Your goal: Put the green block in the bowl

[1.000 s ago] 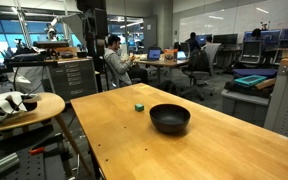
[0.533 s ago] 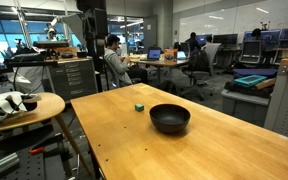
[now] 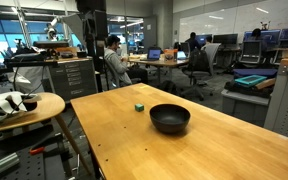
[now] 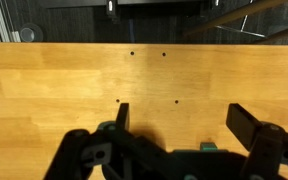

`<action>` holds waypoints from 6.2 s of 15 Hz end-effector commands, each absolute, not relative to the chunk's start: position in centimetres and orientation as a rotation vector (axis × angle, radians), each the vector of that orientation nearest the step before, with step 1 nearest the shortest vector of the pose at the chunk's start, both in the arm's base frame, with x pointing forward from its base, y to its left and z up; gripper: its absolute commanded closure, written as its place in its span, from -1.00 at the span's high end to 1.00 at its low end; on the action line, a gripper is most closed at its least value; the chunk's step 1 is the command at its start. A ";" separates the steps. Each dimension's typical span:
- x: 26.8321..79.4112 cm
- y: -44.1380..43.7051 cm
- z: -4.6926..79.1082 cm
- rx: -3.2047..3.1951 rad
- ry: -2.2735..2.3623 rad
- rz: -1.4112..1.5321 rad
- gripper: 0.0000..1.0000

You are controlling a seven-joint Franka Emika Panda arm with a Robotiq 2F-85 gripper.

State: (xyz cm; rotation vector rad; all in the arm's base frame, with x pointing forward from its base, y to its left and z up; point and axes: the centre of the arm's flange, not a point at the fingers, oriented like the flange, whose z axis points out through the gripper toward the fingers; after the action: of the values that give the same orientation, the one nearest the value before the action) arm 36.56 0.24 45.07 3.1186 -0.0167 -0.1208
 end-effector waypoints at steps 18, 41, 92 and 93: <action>50.0 8.8 36.6 3.008 -0.182 -0.127 1.00; 61.1 13.9 24.6 2.996 -0.328 -0.143 1.00; 64.1 15.5 16.1 3.122 0.049 -0.284 -0.58; 64.3 15.4 16.4 3.120 0.047 -0.274 -0.58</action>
State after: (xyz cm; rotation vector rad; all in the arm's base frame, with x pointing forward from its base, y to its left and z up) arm 63.13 16.02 15.20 3.1095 0.0367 -0.2802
